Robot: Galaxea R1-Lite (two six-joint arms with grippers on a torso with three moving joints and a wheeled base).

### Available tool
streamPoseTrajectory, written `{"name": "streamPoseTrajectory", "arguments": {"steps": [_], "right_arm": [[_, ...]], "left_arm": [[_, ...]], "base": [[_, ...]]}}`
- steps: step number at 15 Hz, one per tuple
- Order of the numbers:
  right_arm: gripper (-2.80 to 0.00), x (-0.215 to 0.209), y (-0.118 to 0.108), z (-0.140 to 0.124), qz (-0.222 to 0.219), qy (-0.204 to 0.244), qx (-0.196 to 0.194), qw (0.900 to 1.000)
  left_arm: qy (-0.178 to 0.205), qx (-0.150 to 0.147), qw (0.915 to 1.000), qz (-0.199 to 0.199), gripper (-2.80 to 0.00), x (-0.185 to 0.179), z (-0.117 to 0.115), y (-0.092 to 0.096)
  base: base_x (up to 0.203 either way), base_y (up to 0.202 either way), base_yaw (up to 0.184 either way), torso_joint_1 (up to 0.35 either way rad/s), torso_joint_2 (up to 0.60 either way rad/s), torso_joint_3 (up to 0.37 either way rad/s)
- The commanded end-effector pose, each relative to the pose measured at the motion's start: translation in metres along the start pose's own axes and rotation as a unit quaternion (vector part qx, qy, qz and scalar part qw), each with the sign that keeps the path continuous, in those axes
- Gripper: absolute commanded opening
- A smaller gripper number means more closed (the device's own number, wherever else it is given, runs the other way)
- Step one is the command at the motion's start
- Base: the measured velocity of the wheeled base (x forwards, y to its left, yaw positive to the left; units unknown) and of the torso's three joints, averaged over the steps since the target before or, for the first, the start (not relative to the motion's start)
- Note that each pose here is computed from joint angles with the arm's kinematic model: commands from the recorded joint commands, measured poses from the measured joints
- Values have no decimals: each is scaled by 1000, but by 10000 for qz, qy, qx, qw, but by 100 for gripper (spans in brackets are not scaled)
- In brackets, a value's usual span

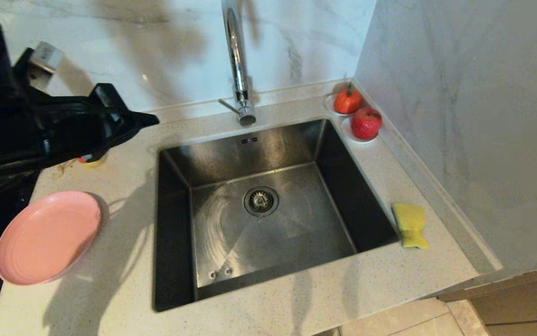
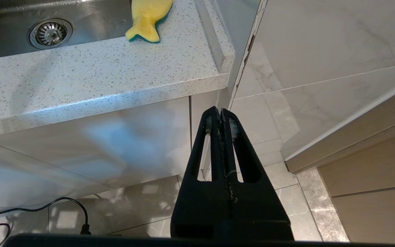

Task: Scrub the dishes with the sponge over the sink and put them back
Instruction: Place the bowl on the plate

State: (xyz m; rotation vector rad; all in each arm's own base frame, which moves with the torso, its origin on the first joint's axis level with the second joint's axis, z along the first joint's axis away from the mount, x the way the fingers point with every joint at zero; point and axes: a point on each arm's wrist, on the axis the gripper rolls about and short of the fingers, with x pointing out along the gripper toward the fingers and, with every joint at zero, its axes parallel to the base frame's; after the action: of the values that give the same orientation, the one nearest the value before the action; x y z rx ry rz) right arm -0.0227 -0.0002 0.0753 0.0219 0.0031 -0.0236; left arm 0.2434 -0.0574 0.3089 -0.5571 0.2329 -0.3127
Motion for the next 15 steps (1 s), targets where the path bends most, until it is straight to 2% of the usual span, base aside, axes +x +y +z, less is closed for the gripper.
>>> {"name": "streamPoseTrajectory", "arguments": {"steps": [1,5,7,8,10,11,12,15], "right_arm": [[-280,0,0,0,2,14,-2,10000],[-280,0,0,0,2,14,-2,10000],[-280,0,0,0,-5,14,-2,10000],[-280,0,0,0,3,11,-2,10000],[-280,0,0,0,2,11,-2,10000],[-280,0,0,0,-2,14,-2,10000],[-280,0,0,0,3,6,-2,10000],[-280,0,0,0,3,6,-2,10000]], "left_arm": [[-748,463,9956,325,-280,-80,5,-13],[-1154,1258,9774,1248,-280,-145,-22,-1],[-1341,1394,9667,1676,-280,-168,-39,8],[-1534,1408,9577,1987,-280,-178,-43,11],[-1845,1555,9254,2923,-280,-194,-43,15],[-1834,1739,9150,3144,-280,-198,-40,13],[-1699,1929,9090,3281,-280,-197,-36,12],[-1253,2168,8970,3642,-280,-165,-12,10]], "base": [[0,0,0,0,0,0],[0,0,0,0,0,0],[0,0,0,0,0,0],[0,0,0,0,0,0],[0,0,0,0,0,0],[0,0,0,0,0,0],[0,0,0,0,0,0],[0,0,0,0,0,0]]}}
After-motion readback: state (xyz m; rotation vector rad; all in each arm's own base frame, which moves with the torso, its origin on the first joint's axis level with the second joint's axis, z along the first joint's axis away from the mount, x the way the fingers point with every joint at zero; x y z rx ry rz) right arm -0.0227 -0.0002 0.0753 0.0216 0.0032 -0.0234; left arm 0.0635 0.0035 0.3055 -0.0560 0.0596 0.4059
